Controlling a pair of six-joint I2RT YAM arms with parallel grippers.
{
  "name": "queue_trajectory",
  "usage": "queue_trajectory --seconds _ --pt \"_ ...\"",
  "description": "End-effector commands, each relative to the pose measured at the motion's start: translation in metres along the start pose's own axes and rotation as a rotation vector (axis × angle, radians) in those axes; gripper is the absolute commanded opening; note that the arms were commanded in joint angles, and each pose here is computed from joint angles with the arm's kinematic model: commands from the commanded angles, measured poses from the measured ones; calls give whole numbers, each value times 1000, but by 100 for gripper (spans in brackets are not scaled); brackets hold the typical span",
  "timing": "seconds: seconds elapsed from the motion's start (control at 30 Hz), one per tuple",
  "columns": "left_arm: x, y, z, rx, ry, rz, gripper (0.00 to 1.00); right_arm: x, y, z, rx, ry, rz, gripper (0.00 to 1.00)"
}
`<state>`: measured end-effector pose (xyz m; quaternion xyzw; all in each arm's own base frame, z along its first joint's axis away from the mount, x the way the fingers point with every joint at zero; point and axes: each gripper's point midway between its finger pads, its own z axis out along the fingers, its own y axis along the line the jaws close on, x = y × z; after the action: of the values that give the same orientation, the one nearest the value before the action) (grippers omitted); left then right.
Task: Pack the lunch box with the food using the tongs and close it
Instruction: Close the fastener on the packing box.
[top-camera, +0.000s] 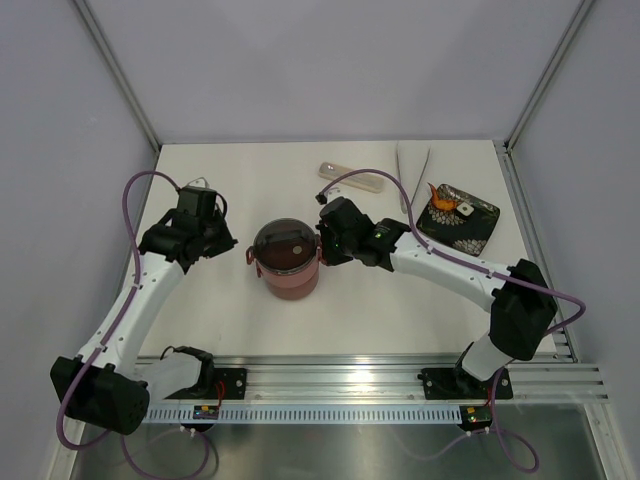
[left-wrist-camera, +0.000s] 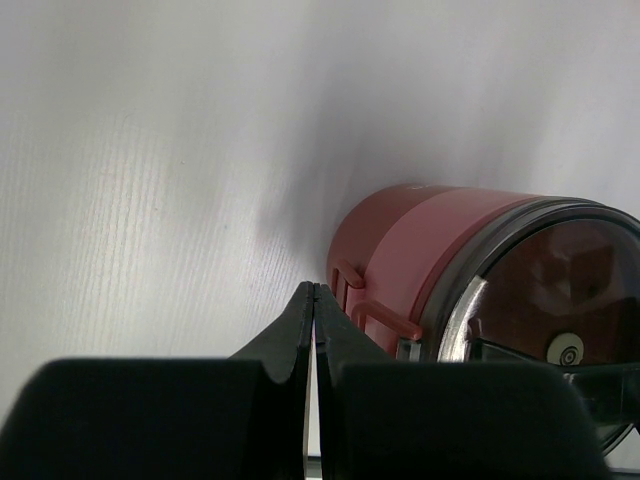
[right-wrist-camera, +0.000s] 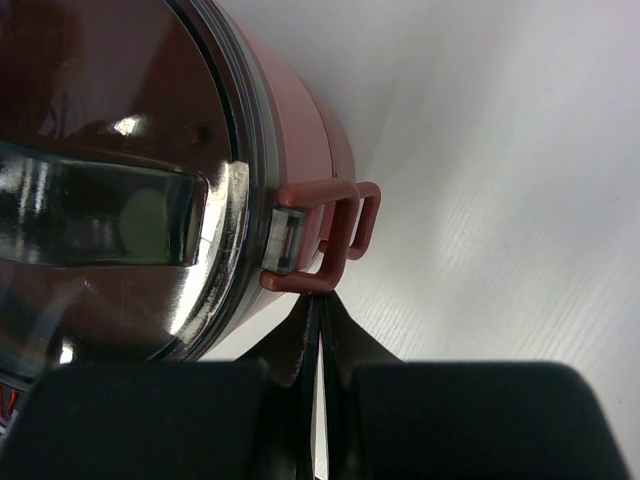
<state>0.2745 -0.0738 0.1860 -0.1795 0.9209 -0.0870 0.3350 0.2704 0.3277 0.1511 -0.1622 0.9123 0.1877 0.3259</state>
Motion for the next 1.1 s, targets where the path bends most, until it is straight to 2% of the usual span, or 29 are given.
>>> queue_trajectory --seconds 0.0,0.3,0.43,0.67,0.83,1.07 --pt "-15 -5 -8 23 -65 11 0 -22 8 -7 -14 -69 13 4" --pt "-17 1 -5 -16 -65 26 0 -14 -27 -38 74 -102 61 4" --pt "-10 -1 2 -2 -39 24 0 -21 -43 -36 111 -115 74 4" --pt "3 -7 12 32 10 16 0 -45 -26 -18 68 -119 34 4" --pt "9 -8 15 33 29 22 0 -44 -14 7 35 -76 23 2" --pt "17 -13 17 56 63 22 0 -46 6 15 -48 -57 17 2"
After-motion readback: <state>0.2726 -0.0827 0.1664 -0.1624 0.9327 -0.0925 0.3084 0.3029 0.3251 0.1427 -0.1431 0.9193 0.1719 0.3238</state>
